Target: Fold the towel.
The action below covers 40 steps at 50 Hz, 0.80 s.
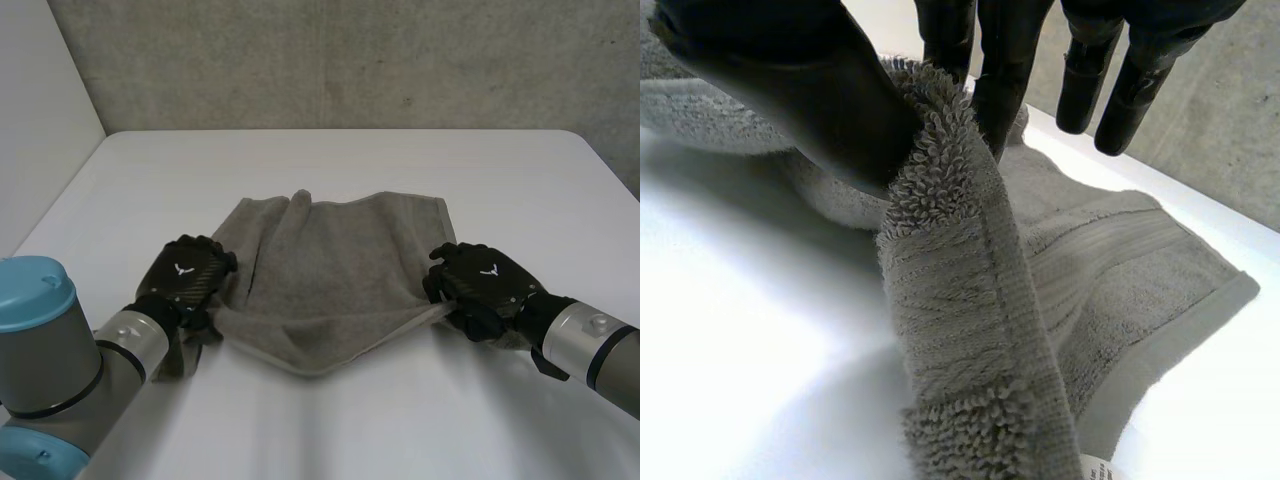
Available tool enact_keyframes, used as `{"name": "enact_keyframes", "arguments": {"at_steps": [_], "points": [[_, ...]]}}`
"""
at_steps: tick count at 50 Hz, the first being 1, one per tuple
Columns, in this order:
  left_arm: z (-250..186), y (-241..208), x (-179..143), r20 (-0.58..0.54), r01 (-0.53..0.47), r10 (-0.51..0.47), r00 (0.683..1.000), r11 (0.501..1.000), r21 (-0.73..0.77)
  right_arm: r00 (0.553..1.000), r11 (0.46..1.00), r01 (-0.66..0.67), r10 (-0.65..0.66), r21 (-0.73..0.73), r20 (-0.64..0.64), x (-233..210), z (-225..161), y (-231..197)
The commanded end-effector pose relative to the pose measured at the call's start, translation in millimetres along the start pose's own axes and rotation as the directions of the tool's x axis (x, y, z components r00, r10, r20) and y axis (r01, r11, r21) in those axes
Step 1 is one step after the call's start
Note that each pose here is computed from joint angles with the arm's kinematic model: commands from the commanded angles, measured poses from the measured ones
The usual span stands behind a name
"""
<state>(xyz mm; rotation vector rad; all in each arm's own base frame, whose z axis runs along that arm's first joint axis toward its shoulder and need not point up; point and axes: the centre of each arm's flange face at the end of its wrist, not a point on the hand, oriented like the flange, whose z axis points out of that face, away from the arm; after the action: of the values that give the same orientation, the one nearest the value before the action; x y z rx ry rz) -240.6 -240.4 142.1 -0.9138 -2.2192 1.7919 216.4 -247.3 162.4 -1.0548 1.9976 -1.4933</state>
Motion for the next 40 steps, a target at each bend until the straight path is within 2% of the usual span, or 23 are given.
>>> {"name": "enact_keyframes", "arguments": {"at_steps": [1, 9, 21, 32, 40], "points": [[-1, 3, -5, 0.061, 0.000, 0.001, 0.998, 1.000, -0.020, 0.998, 1.000, -0.003, 0.002, -0.015, -0.056, 9, -1, 2], [-1, 3, -14, 0.136, -0.011, 0.015, 0.991, 0.999, -0.031, 0.985, 0.999, -0.010, 0.003, -0.041, -0.171, 33, -5, 5], [-7, -1, -17, 0.147, -0.002, 0.005, 0.989, 1.000, -0.021, 0.985, 0.995, -0.062, 0.049, -0.076, -0.164, 30, -1, 15], [-10, -6, -18, 0.149, -0.003, 0.004, 0.989, 1.000, -0.008, 0.972, 0.991, -0.079, 0.053, -0.110, -0.227, 40, 0, 20], [-8, -7, -37, 0.205, 0.007, -0.006, 0.979, 1.000, -0.005, 0.979, 0.981, -0.108, 0.077, -0.162, -0.189, 37, -4, 15]]}}
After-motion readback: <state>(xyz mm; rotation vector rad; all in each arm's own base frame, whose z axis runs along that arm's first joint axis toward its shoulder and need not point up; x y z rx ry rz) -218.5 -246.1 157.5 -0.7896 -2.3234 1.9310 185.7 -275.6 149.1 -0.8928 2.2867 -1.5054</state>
